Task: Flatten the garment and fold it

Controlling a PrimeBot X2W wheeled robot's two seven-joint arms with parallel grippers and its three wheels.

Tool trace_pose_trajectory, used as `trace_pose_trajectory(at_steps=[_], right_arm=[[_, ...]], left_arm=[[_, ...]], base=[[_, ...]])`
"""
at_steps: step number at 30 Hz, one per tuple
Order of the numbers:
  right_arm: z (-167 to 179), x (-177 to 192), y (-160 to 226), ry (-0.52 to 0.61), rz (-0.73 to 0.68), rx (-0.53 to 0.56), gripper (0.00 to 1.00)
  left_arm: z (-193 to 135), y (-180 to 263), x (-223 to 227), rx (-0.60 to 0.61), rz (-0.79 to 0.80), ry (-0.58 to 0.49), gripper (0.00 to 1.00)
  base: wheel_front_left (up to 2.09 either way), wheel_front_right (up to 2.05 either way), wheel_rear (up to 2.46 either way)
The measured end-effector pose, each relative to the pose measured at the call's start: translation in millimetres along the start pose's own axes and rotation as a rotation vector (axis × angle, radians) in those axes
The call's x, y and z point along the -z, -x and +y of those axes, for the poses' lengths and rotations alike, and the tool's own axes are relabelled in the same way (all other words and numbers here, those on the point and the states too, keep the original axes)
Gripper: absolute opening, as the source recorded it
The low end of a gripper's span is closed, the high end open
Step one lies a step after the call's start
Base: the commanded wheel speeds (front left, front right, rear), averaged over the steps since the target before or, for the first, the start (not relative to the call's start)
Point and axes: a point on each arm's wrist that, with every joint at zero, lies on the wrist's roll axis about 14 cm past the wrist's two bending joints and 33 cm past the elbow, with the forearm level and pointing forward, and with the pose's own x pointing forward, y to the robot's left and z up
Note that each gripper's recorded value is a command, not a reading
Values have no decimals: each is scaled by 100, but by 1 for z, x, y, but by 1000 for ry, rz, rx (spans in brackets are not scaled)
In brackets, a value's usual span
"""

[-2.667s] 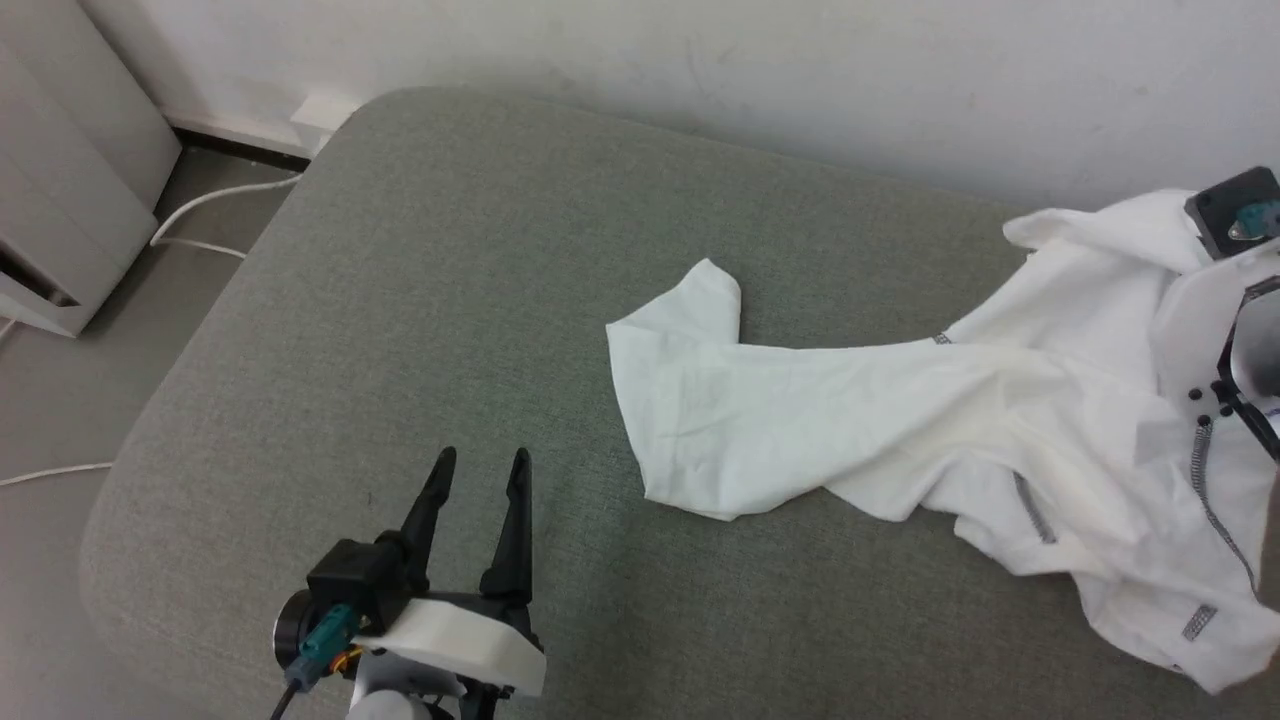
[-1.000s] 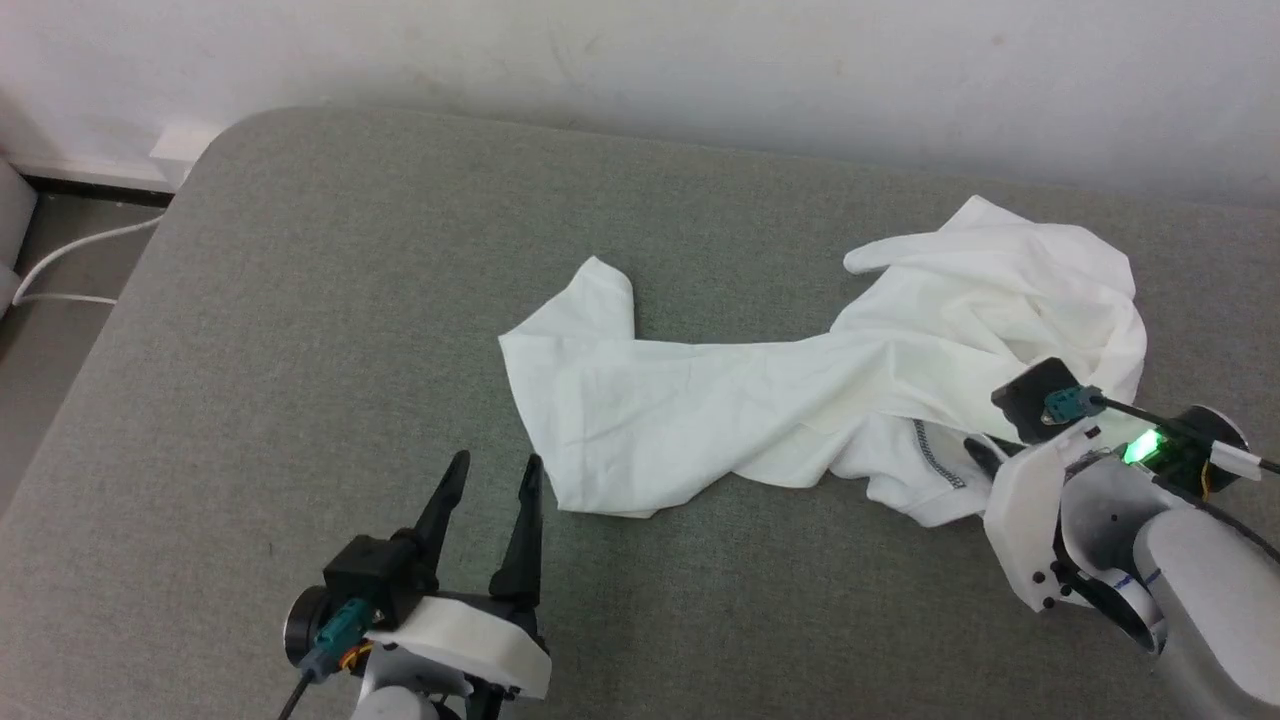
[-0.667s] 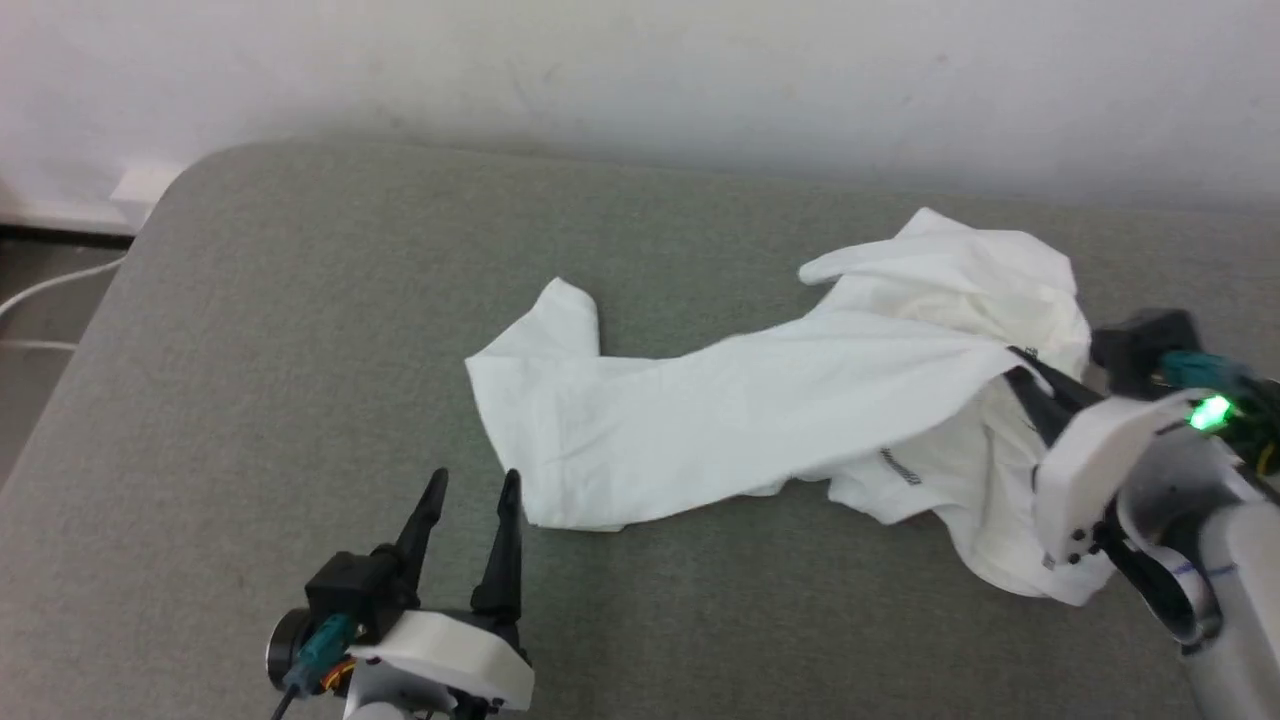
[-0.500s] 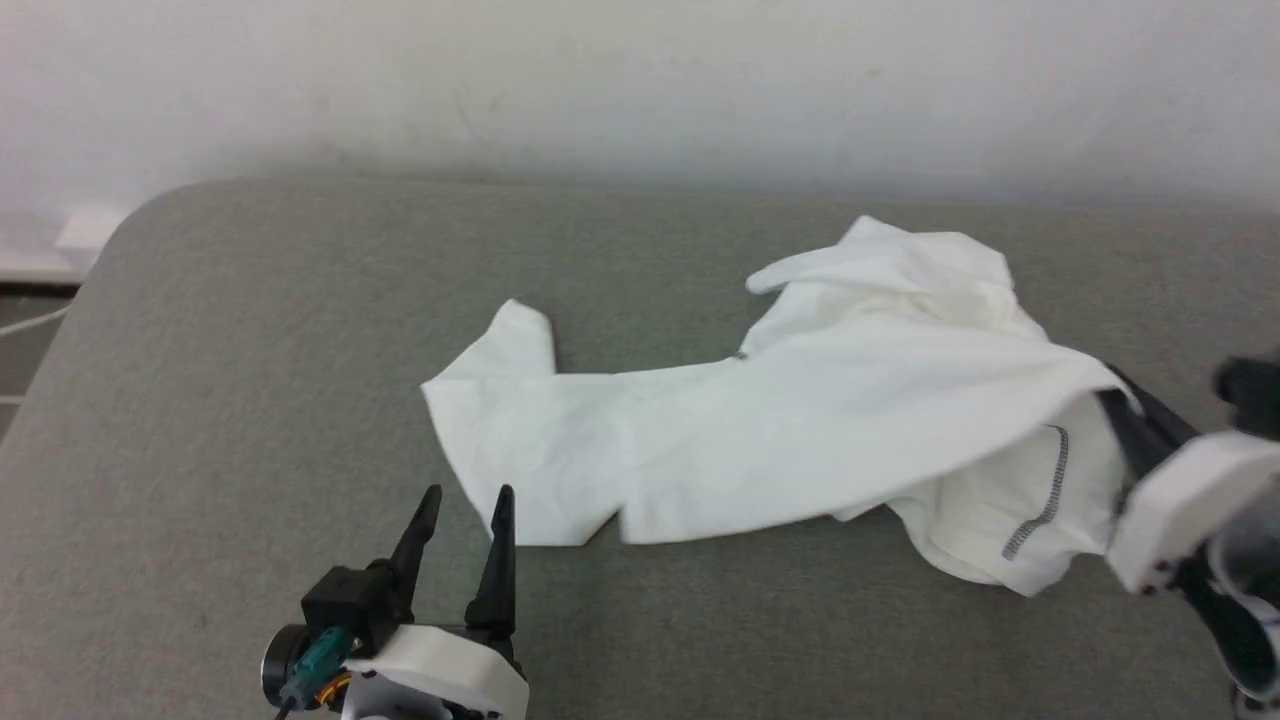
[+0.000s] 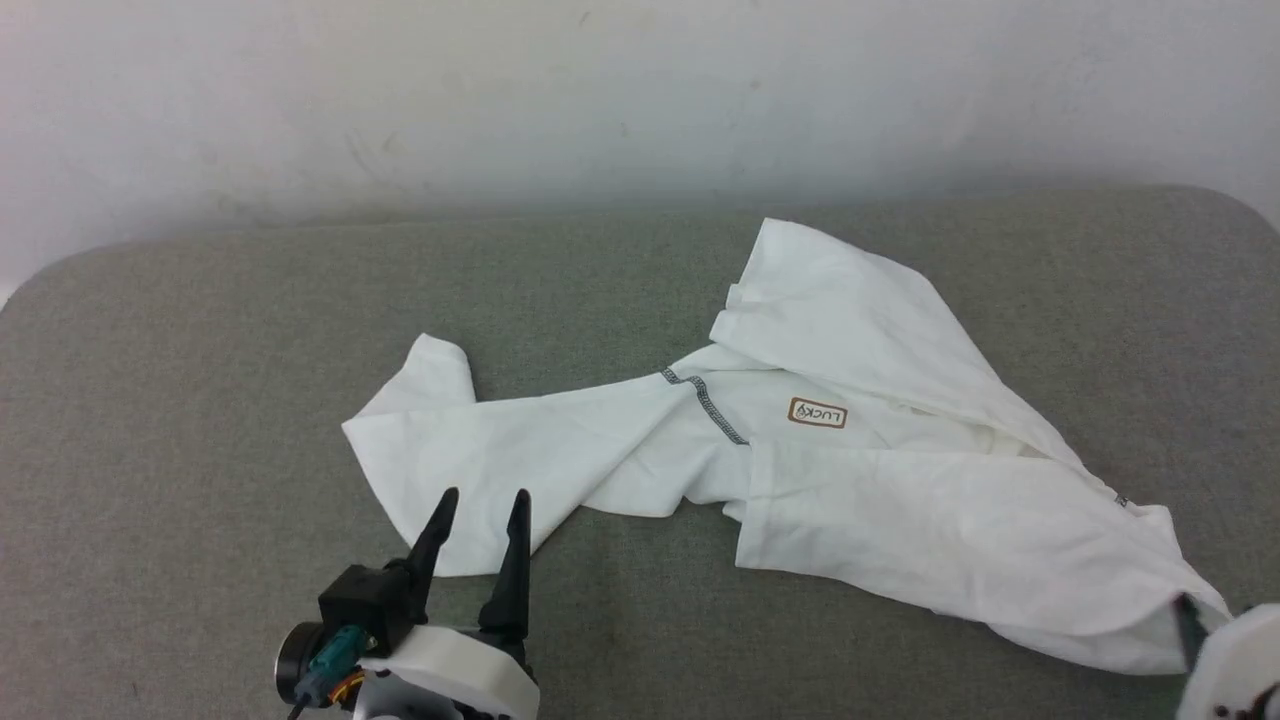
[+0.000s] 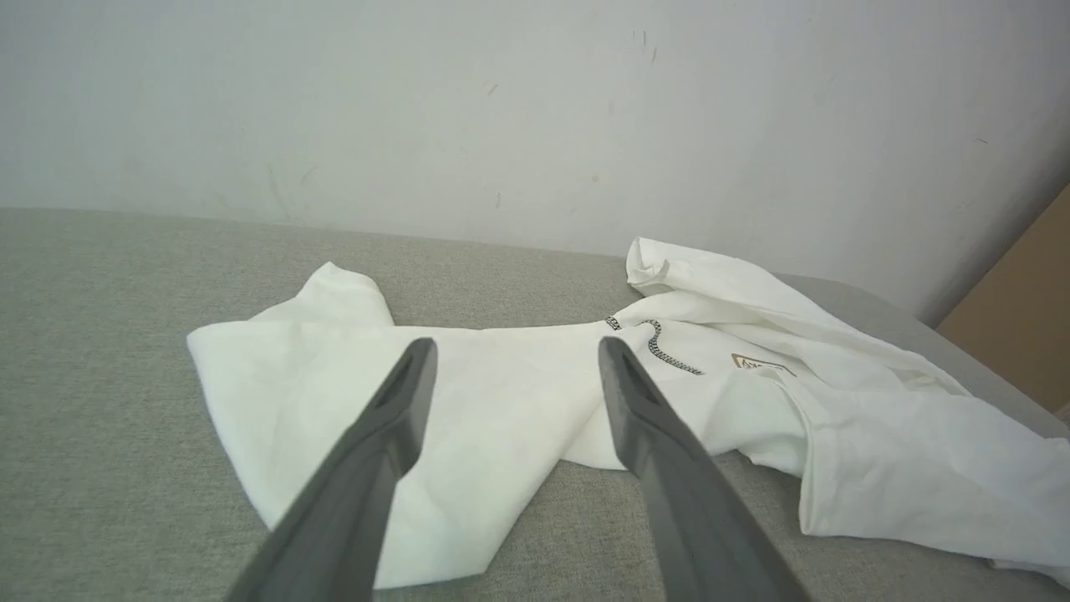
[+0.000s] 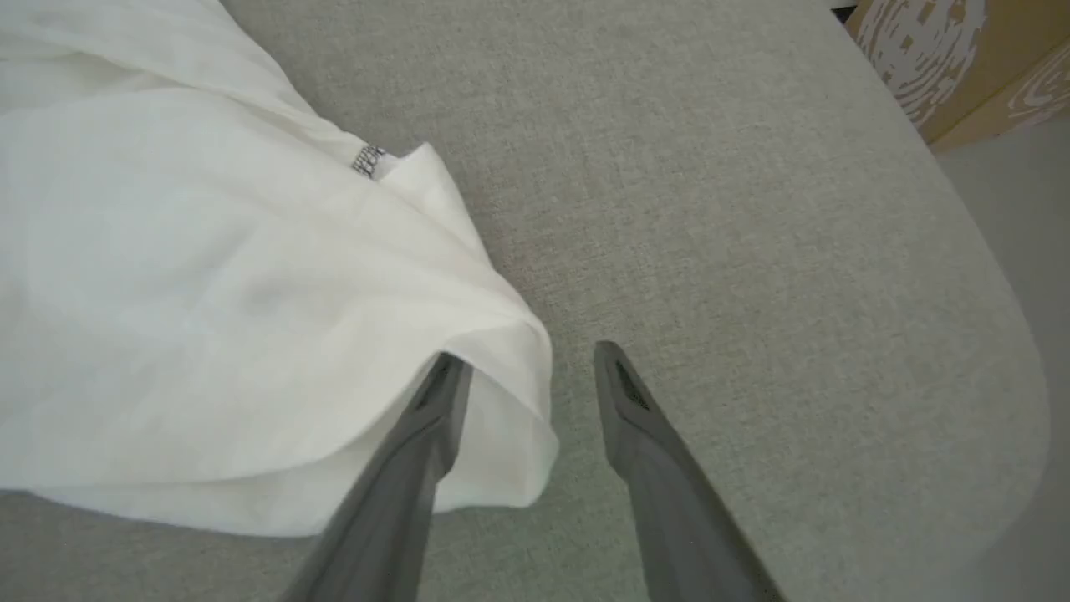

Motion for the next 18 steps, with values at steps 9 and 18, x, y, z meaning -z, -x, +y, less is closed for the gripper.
trace_pose_trajectory(at_steps=[9, 18], right_arm=[[100, -54, 25, 173, -170, -321, 100], [221, -29, 75, 439, -117, -759, 100]], left_arm=[[2, -2, 6, -6, 17, -1, 100], [3, -3, 2, -9, 8, 5, 100]], base=[[0, 0, 0], [0, 0, 0]])
